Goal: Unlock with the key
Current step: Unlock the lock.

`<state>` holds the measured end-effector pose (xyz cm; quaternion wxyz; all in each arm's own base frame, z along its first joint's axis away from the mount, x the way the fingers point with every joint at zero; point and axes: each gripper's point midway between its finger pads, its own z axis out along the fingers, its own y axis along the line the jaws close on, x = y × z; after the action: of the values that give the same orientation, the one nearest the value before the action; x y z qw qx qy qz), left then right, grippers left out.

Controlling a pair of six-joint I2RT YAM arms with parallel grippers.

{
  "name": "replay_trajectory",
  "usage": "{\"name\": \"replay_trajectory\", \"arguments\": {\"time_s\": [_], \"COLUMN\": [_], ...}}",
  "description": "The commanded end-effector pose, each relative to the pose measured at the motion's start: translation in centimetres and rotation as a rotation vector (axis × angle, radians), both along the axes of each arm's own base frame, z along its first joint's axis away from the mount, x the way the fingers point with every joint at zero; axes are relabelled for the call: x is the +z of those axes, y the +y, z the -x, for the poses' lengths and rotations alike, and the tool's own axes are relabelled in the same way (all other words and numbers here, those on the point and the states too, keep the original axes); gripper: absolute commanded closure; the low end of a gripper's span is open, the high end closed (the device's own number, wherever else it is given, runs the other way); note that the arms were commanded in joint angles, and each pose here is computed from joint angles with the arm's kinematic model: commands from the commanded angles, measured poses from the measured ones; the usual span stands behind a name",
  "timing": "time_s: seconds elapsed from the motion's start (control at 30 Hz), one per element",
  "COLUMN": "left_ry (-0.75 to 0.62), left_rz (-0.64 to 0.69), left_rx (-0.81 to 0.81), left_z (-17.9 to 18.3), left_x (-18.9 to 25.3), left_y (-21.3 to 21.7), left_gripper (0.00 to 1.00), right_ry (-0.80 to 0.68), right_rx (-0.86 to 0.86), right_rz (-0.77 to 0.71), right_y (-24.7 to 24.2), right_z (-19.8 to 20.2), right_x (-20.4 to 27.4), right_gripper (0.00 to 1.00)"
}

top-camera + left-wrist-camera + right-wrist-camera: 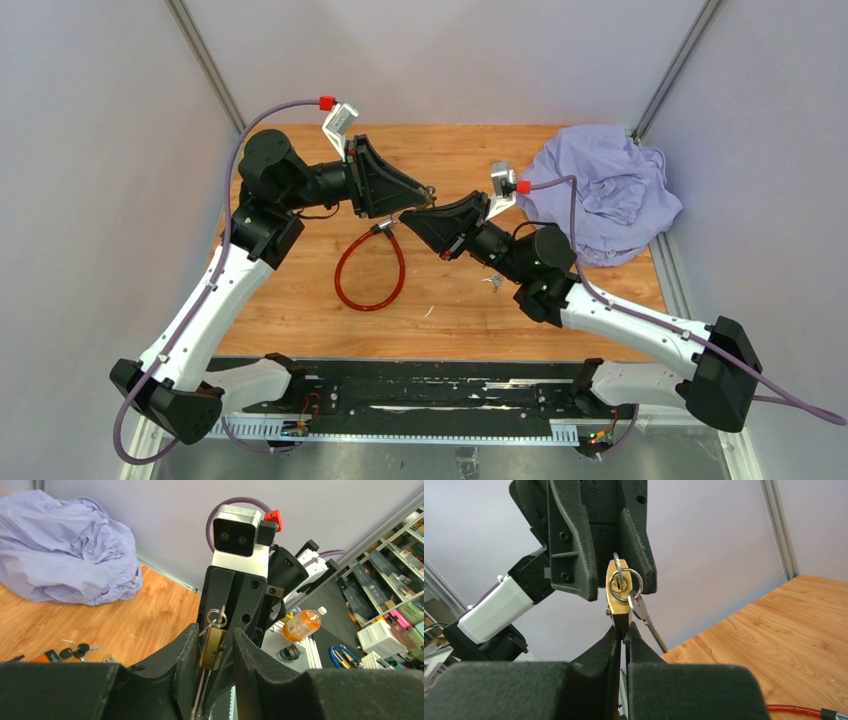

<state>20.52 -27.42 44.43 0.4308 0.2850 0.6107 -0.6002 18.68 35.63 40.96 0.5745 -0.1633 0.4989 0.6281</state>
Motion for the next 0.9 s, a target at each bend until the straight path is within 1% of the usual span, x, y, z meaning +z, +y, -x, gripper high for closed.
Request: {"name": "replay_trajectory", "arguments": {"time_s": [0.0,0.27,0.33,0.47,0.57,0.67,0.8,0.87], "left_ry": [-0.019,-0.008,0.004,0.011,0.005,-0.004,-0.029,-0.059], "left_rz": [-0.022,-0.032,-0.036,-0.043,-0.044,-0.055,-0.08,-0.095], "left_rx": [-0.029,-0.094,-0.121,-0.165,-0.186,-0.2,-0.184,-0.17], "left_z": [1.2,2.4,2.9,3.8,4.3,4.7,4.6,4.4], "left_x": [-0.3,-0.7,-1.0,-1.4,-1.5,-1.6,-1.7,-1.7], "left_y": [0.4,0.5,0.5,0.6,0.8,0.9,1.1,1.2], "left_gripper": [0.65,0.64,0.62,0.6,0.54,0.5,0.51,0.54], "right_ry": [-0.064,-0.071,-0.07,-0.07,-0.065,-0.062,-0.058,-0.055], "right_rx": [-0.02,-0.015,-0.017,-0.021,-0.013,-0.007,-0.009,-0.009], "right_rz": [0.011,0.025,0.024,0.017,0.008,0.002,0.002,0.001], "right_y": [-0.2,0.0,-0.1,-0.3,-0.2,-0.2,-0.3,-0.3], "right_z": [0.7,0.8,0.8,0.8,0.9,1.0,1.0,1.0], "right_x": [0.8,0.9,0.9,1.1,1.1,1.2,1.0,0.9], "right_gripper": [0.99,1.0,1.0,0.99,0.99,0.99,0.99,0.99]}}
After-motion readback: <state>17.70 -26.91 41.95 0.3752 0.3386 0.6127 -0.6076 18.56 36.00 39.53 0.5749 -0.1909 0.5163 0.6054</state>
